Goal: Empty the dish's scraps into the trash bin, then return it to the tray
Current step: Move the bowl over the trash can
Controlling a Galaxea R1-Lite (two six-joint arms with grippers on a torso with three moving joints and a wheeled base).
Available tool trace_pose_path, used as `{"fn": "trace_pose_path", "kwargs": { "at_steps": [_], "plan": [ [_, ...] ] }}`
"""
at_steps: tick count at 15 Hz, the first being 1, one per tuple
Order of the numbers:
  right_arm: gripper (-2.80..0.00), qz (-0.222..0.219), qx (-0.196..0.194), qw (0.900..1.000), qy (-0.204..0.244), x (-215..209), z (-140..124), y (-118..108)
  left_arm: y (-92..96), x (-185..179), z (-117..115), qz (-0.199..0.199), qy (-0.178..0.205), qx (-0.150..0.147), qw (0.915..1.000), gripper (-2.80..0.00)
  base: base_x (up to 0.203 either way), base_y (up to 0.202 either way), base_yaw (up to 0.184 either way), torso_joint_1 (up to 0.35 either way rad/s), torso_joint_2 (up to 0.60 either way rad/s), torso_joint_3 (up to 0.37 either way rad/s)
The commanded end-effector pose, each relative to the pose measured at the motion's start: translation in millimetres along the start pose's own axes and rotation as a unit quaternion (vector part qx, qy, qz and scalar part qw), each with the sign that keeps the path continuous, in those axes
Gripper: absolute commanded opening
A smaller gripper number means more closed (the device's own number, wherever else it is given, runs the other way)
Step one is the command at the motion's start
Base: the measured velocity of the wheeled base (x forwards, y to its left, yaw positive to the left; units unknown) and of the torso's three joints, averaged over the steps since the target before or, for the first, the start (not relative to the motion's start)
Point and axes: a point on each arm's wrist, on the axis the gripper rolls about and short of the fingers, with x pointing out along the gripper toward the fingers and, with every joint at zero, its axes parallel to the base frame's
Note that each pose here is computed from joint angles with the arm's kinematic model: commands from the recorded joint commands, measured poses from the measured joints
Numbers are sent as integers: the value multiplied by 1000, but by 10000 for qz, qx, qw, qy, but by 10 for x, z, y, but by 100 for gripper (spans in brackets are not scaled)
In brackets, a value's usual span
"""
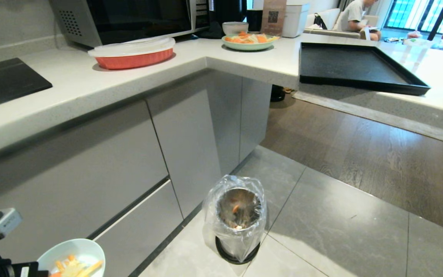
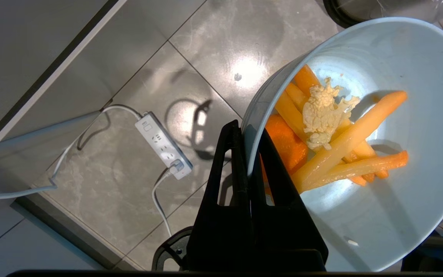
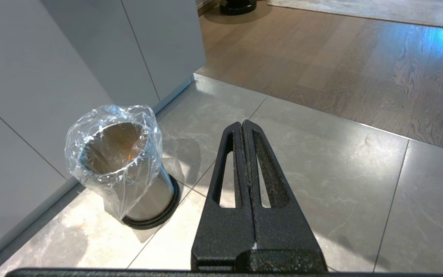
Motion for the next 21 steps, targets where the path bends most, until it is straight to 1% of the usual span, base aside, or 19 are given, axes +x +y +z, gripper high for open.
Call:
{"fn": "trace_pose_path", "kwargs": {
  "at_steps": [1, 9, 16, 21],
  "plan": [
    [-280, -2, 2, 10000, -4, 0, 0, 0, 1, 6, -2, -5, 27, -4, 10000, -280, 0, 0, 0, 0, 0, 0],
    [-280, -2, 2, 10000, 3, 1, 1, 0, 0, 19, -22, -11, 77, -5, 10000, -280, 0, 0, 0, 0, 0, 0],
    [-280, -2, 2, 10000, -4, 0, 0, 0, 3, 36, -16, -12, 127, -11, 9999, -280, 0, -159, 0, 4, 1, 2],
    [-280, -2, 2, 10000, 1, 1, 1, 0, 4, 43, 13, -25, 126, -19, 9999, -280, 0, 0, 0, 0, 0, 0]
  ]
}}
